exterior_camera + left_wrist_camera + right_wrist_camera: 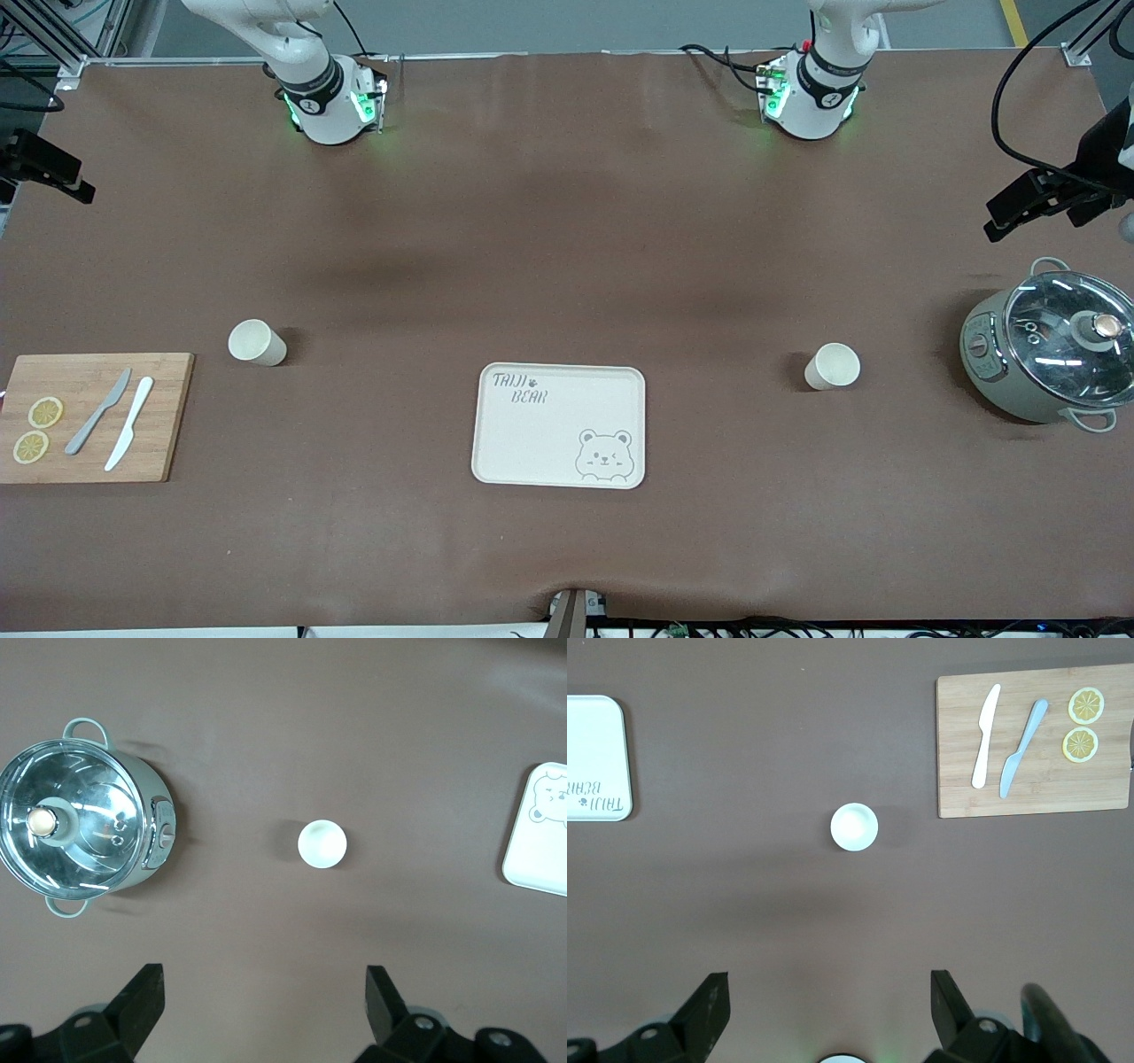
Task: Place white IKEA cup upright on tray with both arms
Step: 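Move the left gripper down toward the white cup beside the pot, then close the left gripper on the cup while the right gripper reaches the other cup, then carry the cup to the tray with the left gripper while the right gripper grasps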
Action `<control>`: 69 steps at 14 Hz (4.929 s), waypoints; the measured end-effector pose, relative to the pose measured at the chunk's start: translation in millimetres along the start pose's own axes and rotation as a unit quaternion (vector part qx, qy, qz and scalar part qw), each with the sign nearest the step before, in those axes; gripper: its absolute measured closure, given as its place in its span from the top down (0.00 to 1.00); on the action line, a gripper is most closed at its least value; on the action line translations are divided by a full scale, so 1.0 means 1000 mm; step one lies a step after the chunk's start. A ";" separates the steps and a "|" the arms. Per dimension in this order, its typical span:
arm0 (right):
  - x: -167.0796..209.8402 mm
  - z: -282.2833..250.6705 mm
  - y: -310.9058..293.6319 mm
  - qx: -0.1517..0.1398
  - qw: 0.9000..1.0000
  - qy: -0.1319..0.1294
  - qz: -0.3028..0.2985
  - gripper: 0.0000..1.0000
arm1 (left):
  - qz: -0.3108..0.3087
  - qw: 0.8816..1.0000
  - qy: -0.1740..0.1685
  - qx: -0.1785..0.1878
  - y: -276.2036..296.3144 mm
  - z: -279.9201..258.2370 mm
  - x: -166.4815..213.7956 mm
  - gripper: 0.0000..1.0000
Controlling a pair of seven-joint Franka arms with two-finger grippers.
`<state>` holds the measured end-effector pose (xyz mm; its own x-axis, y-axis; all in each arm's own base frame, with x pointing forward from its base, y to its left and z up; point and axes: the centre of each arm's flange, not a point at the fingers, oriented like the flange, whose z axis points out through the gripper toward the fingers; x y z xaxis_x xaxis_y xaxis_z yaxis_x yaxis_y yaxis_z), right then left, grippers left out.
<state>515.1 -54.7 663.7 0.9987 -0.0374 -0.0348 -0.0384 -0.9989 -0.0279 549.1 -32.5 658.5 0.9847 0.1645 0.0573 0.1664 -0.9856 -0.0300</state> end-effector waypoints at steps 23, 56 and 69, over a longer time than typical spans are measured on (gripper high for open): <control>0.034 0.032 0.001 -0.002 1.000 -0.012 0.000 1.00 | 0.024 0.999 -0.041 -0.005 0.005 0.126 0.059 1.00; 0.090 0.375 0.063 0.004 0.995 -0.093 0.031 0.89 | 0.004 0.997 -0.070 -0.024 0.023 0.414 0.024 0.05; 0.067 0.424 0.059 0.014 0.997 -0.064 0.046 0.03 | -0.152 0.985 -0.031 -0.076 0.253 0.340 0.028 0.04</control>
<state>565.7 -104.2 236.2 0.9785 -0.1240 -0.1648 -0.1332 -0.9900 -0.0462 636.1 -263.8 313.3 0.8925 0.4506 -0.0208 0.4493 -0.8839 0.1298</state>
